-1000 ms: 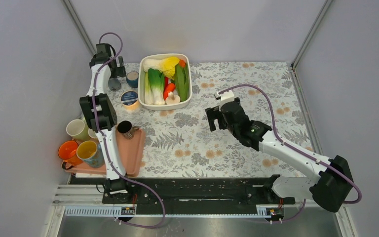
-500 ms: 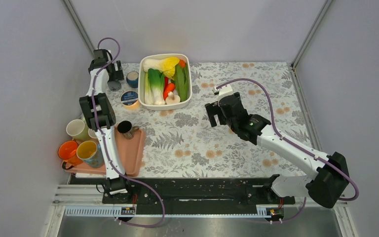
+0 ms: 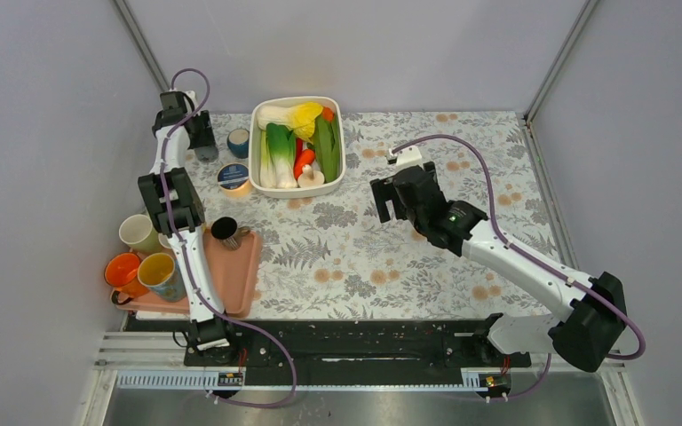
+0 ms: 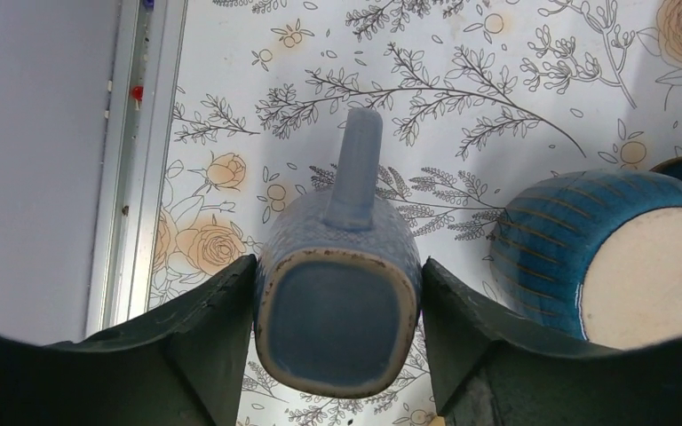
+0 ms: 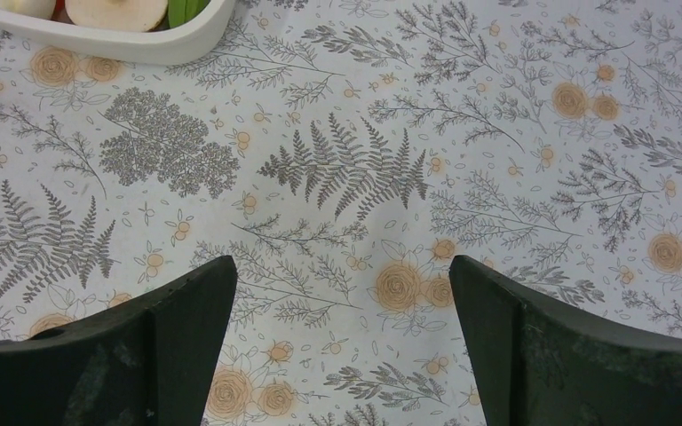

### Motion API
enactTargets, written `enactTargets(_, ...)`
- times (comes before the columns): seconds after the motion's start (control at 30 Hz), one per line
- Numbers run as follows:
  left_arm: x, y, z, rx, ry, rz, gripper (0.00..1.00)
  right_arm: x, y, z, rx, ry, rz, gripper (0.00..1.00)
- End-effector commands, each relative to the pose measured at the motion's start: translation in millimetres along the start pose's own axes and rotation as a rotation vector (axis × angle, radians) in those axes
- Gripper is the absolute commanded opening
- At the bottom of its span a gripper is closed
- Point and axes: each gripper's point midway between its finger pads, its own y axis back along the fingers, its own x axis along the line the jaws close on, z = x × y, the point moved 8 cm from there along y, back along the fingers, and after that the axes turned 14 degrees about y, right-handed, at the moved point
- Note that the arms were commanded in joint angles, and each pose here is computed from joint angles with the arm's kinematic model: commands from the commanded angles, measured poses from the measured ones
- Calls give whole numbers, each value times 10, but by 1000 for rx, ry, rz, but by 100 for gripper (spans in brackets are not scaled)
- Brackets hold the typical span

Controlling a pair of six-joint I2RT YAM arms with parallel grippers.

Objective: Turn the mug right side up

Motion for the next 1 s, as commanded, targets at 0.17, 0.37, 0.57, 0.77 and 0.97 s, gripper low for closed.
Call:
enactTargets(0.17, -123, 612, 286, -76, -52, -56, 0, -122, 106, 422, -96, -7, -18, 100)
enactTargets(0.37, -227, 947, 209, -25, -23, -124, 0, -29, 119, 518, -131, -55, 74, 99)
enactTargets(0.57, -311, 1290, 219, -11, -18, -151, 0, 92, 144, 602, -170, -75, 199, 99)
enactTargets(0.77, -441, 1692, 122, 10, -27, -206, 0, 235, 169, 706, -203, -131, 329, 99)
enactTargets(0.97, -759, 2251, 15, 8, -63, -339, 0, 303, 122, 764, -189, -196, 355, 100)
